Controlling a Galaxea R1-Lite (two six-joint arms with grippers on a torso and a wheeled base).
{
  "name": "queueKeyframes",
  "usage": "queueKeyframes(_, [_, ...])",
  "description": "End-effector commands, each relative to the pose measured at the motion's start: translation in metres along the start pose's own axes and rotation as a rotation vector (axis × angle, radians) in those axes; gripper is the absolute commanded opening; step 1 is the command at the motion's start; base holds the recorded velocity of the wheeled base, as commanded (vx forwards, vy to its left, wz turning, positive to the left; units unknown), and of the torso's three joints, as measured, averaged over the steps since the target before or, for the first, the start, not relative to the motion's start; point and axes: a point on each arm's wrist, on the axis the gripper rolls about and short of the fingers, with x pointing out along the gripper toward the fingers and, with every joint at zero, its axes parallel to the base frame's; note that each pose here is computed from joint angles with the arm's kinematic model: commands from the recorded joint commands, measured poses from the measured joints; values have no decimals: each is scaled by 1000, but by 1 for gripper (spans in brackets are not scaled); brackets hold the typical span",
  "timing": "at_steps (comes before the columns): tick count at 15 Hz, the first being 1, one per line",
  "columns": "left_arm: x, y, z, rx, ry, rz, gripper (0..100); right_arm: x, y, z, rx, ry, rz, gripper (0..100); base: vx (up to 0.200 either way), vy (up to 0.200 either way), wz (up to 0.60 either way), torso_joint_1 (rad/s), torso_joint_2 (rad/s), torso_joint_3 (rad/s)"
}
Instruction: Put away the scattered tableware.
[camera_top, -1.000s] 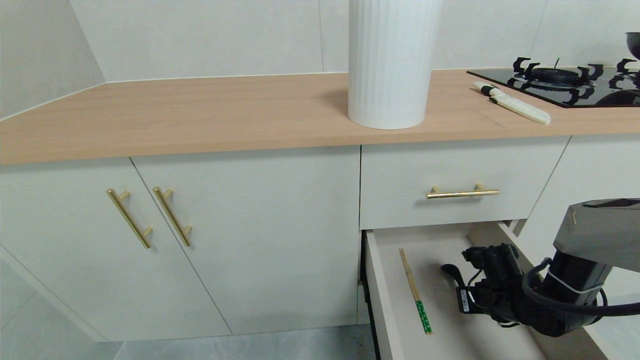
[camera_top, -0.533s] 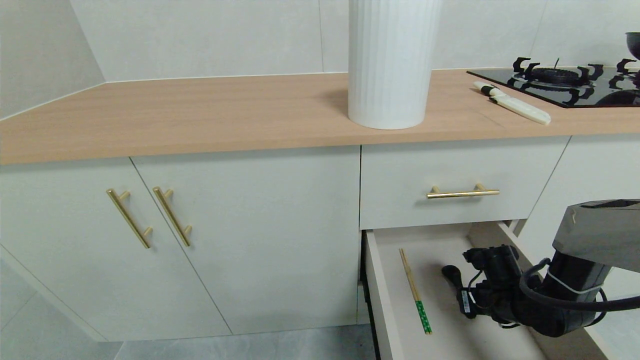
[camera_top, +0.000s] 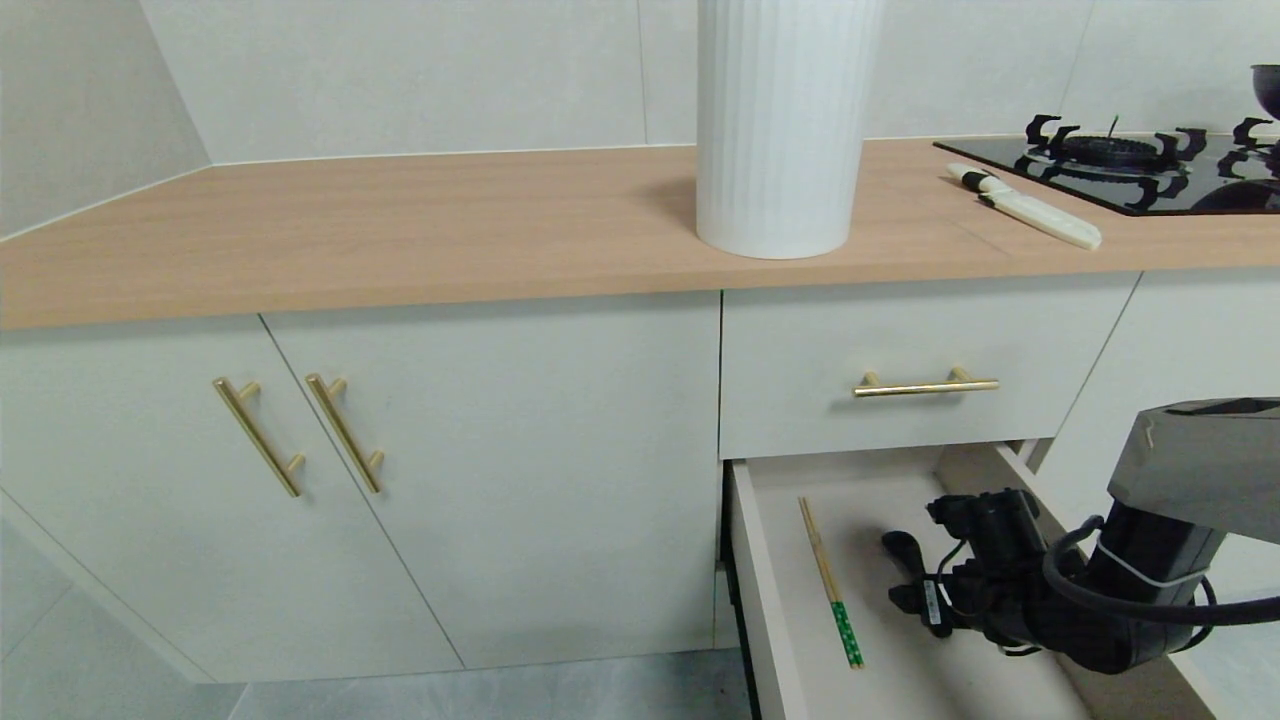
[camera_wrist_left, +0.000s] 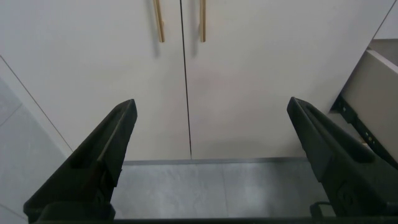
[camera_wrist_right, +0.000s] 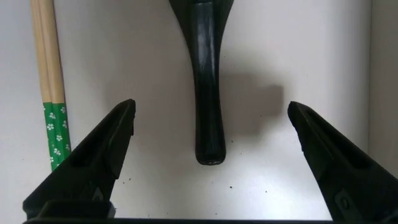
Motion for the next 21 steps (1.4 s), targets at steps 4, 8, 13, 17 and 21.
queueKeyframes(4, [0, 0, 0, 0, 0, 1, 100, -20, 0, 19, 21, -80, 17, 100, 0, 0, 0, 0, 0, 0])
queueKeyframes(8, [0, 0, 0, 0, 0, 1, 100, -55, -9, 33, 35, -167, 11, 100, 0, 0, 0, 0, 0, 0])
queueKeyframes(13, [0, 0, 0, 0, 0, 1, 100, -128, -10, 54, 9, -215, 49, 100, 0, 0, 0, 0, 0, 0])
queueKeyframes(17, [0, 0, 0, 0, 0, 1, 100, -178, -3, 42, -95, -135, 130, 100, 0, 0, 0, 0, 0, 0])
queueKeyframes(21, [0, 0, 0, 0, 0, 1, 100, -182, 0, 40, -121, -128, 136, 100, 0, 0, 0, 0, 0, 0])
